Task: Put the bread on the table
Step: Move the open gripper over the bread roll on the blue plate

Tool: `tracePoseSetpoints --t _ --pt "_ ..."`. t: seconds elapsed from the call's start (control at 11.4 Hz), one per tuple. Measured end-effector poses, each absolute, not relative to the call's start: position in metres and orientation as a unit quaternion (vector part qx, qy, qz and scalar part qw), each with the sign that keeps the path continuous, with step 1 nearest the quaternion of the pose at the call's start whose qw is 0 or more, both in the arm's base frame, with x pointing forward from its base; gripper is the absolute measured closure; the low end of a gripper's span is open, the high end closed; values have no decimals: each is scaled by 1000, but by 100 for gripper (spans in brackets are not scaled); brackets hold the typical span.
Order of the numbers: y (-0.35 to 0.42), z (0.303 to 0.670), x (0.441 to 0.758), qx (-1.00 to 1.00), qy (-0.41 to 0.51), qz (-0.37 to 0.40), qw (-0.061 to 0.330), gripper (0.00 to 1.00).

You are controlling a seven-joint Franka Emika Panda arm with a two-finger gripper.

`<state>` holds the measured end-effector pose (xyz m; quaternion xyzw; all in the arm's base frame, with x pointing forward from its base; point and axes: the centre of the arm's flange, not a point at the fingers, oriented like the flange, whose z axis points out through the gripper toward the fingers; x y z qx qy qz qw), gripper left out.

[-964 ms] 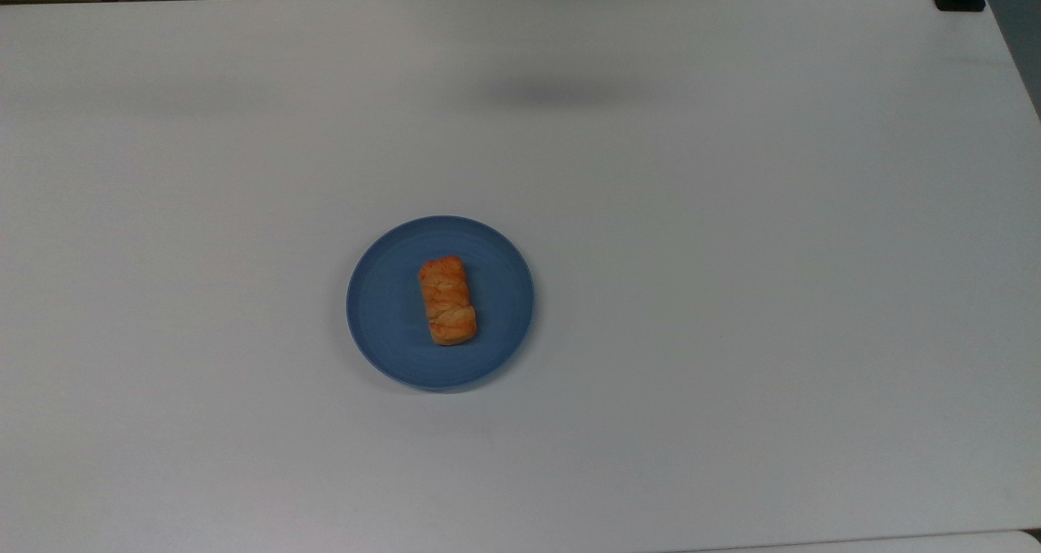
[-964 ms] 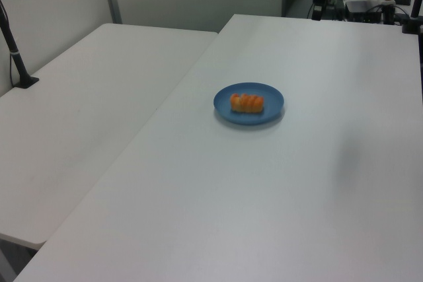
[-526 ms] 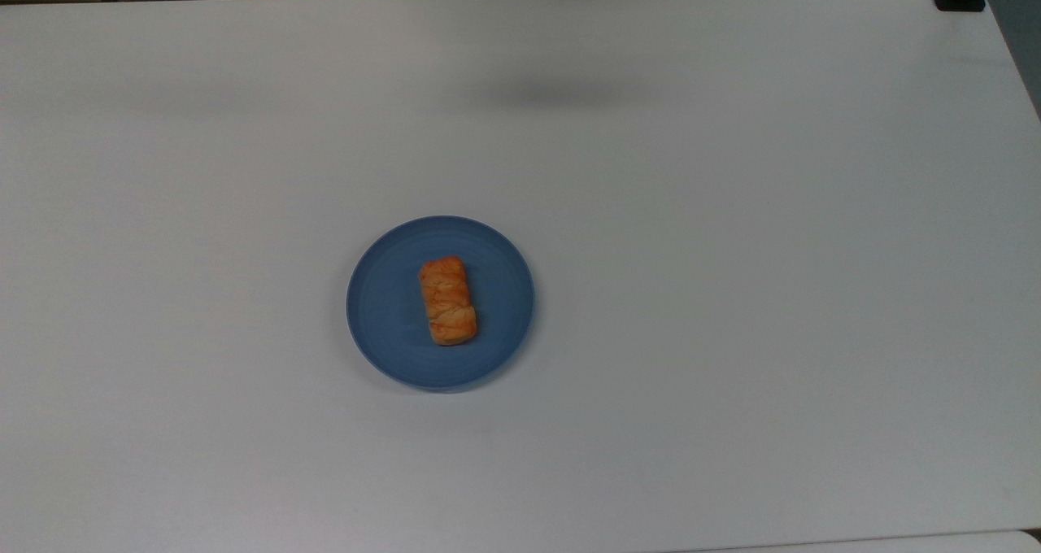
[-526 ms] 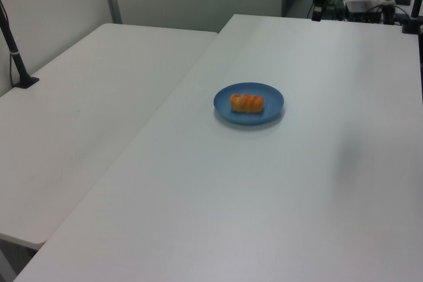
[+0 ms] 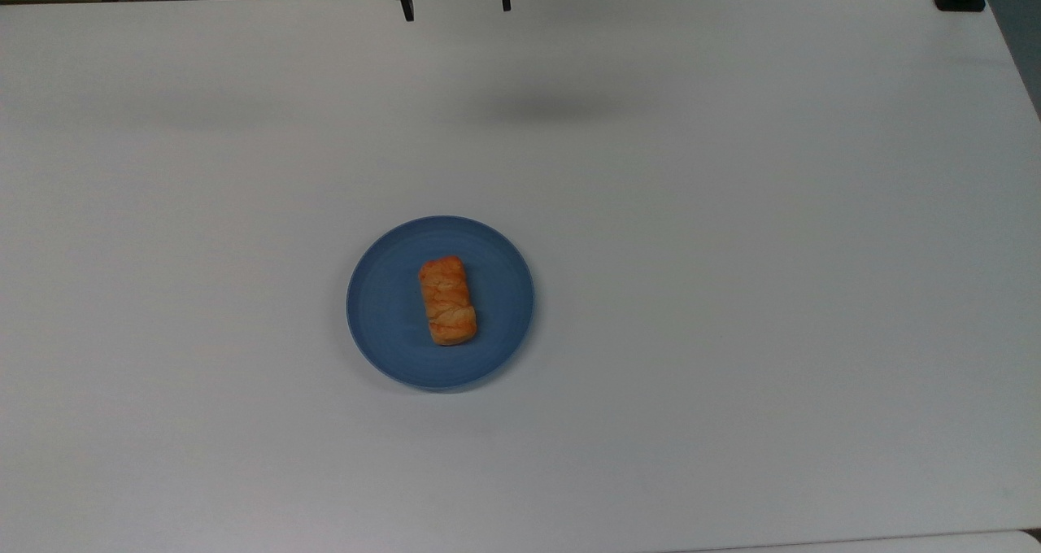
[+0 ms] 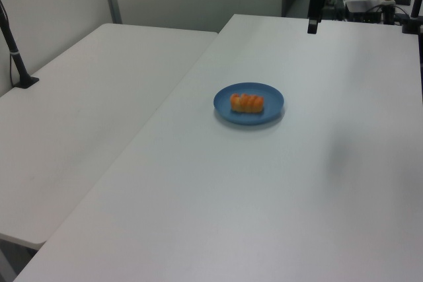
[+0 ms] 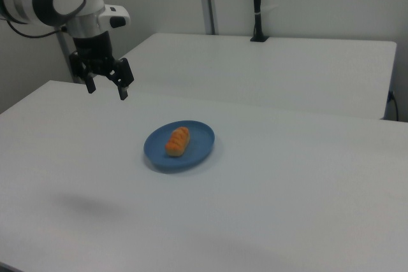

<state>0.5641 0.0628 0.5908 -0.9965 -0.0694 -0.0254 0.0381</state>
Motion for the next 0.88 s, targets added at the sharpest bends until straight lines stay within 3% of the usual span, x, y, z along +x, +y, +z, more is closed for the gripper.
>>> tracePoseSetpoints --t 0.35,0.88 --pt "62 573 612 -997 -70 -28 21 0" --pt "54 477 695 -997 -59 -47 11 0"
